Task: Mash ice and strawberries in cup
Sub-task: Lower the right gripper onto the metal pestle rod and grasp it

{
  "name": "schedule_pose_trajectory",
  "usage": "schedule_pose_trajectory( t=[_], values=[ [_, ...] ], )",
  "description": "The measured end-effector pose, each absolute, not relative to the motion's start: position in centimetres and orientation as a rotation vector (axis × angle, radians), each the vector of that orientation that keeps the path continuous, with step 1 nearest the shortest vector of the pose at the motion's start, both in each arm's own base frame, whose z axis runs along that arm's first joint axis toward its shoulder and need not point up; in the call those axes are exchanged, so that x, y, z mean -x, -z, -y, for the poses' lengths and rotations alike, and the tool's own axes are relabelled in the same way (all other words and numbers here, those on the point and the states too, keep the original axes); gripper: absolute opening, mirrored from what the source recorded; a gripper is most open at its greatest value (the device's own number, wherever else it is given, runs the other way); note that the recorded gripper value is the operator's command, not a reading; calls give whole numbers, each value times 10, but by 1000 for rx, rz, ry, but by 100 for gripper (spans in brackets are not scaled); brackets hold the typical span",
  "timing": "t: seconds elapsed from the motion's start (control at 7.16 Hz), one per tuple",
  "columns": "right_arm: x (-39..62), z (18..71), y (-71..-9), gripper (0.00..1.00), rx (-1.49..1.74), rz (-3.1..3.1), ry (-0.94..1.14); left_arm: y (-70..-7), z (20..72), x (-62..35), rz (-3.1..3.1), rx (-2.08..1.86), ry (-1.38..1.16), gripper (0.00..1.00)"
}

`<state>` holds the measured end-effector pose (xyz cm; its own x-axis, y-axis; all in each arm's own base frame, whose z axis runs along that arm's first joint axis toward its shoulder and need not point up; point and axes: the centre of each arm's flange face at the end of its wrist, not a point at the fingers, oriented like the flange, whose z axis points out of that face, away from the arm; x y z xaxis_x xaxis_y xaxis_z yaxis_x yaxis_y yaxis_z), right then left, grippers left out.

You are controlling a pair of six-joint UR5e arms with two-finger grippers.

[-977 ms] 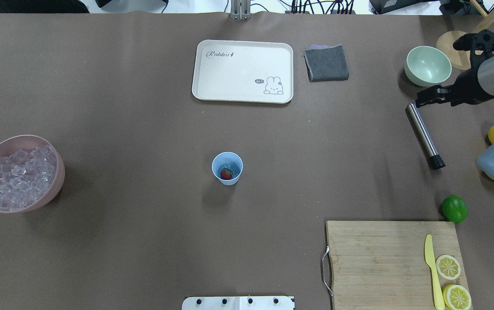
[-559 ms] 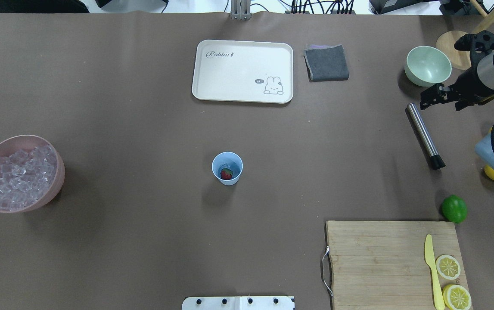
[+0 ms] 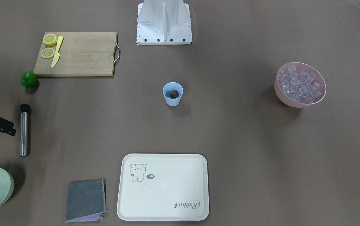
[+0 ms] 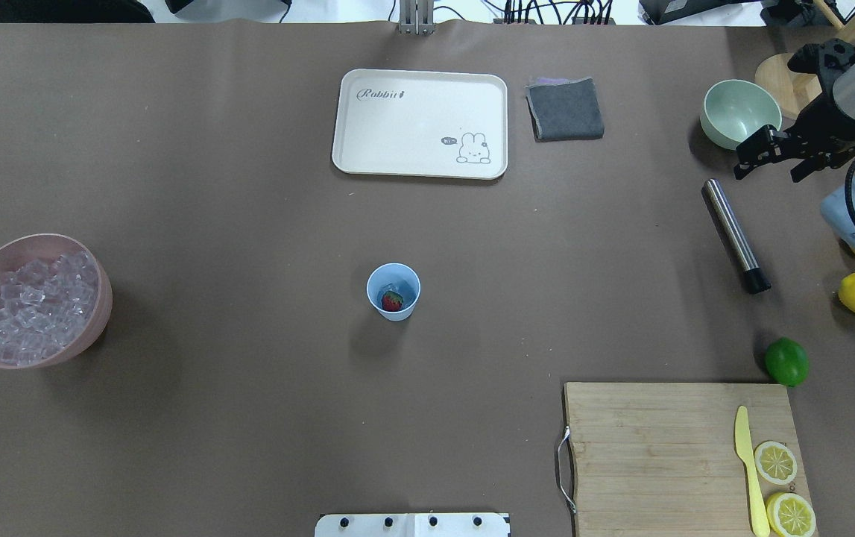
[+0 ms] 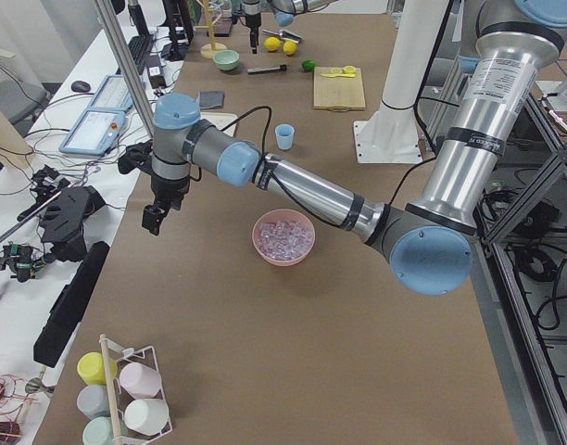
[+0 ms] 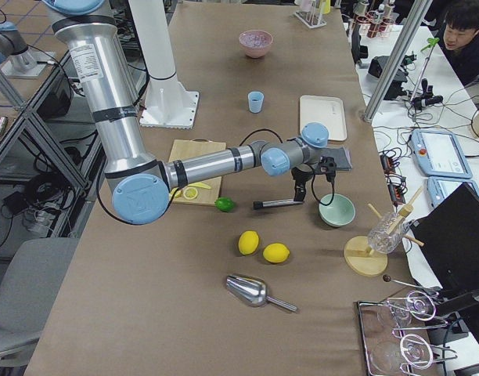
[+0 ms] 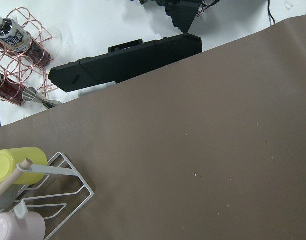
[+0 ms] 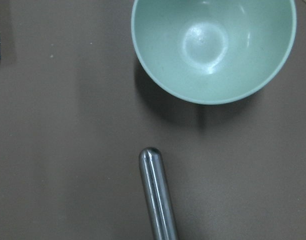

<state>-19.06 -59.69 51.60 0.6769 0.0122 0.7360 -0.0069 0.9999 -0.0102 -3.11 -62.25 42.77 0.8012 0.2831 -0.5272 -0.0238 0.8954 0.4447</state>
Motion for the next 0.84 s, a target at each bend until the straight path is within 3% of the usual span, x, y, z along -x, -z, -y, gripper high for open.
schedule_pose_trajectory(
  t=[0.84],
  values=[
    [235, 616, -530, 99, 13, 766, 55, -424, 620, 31, -622, -449, -175, 97]
  ],
)
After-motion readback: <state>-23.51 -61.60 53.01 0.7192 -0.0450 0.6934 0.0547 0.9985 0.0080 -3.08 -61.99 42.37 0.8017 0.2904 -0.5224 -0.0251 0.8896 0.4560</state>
